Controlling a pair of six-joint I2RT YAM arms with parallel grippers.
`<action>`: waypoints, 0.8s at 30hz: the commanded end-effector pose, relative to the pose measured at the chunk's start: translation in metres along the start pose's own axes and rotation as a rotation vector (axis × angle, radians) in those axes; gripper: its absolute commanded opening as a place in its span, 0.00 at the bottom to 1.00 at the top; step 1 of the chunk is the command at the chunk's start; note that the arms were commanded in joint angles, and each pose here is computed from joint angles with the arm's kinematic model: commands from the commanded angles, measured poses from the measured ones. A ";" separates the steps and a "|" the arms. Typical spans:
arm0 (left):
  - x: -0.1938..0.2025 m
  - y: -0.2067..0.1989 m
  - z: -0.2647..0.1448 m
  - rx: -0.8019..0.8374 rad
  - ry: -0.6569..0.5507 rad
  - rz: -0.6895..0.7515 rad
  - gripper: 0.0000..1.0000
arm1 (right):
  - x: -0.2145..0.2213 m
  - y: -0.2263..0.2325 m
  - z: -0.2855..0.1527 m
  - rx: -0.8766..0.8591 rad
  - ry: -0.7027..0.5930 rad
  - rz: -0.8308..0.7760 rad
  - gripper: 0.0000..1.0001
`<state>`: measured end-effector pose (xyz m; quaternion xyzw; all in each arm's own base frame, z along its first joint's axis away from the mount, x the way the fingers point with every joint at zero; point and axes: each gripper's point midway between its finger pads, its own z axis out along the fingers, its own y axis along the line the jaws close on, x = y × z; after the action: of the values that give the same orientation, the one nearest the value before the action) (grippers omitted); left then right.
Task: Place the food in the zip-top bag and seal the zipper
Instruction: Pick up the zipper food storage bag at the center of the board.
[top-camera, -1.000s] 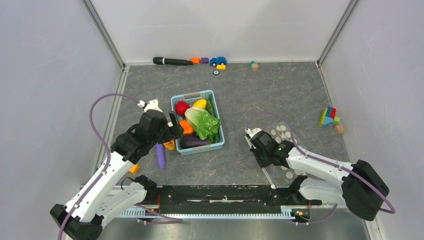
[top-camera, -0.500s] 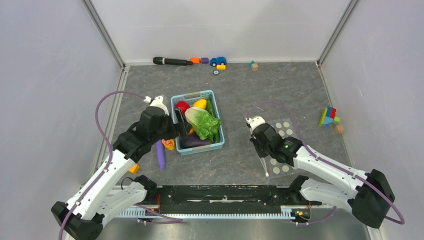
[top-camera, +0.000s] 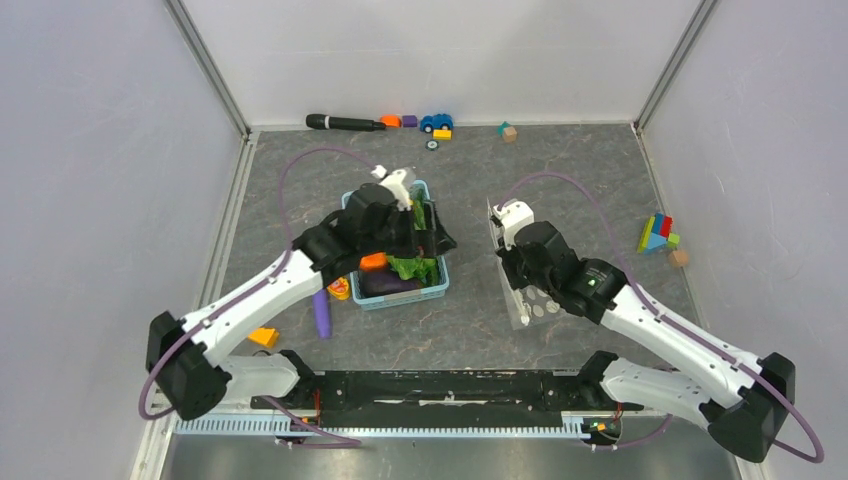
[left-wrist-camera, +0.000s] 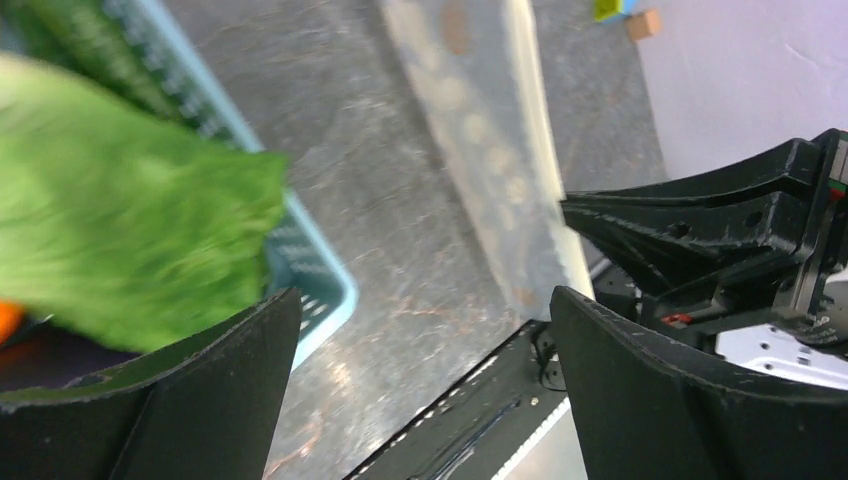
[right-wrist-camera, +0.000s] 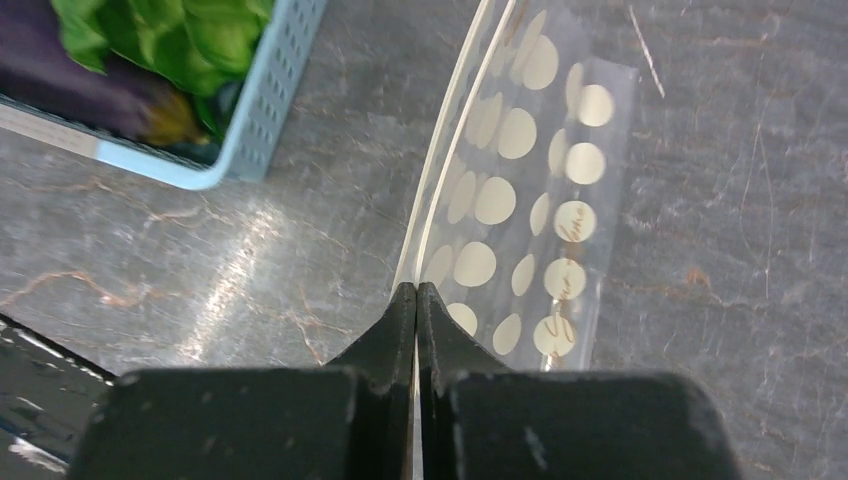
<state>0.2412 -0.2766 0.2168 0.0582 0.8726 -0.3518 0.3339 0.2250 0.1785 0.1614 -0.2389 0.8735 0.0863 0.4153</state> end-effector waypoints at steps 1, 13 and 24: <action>-0.022 -0.061 0.015 0.145 -0.043 0.091 1.00 | -0.042 0.005 -0.024 -0.049 -0.119 0.004 0.00; -0.017 -0.103 0.061 0.166 0.012 0.118 1.00 | -0.061 -0.009 -0.045 0.009 -0.152 0.002 0.00; -0.016 -0.096 0.081 0.081 0.010 0.078 0.88 | -0.075 -0.011 -0.053 0.015 -0.184 0.002 0.00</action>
<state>0.2571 -0.3911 0.2317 0.1261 0.8575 -0.3703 0.3342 0.2310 0.1758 0.2264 -0.2320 0.8486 0.0937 0.4660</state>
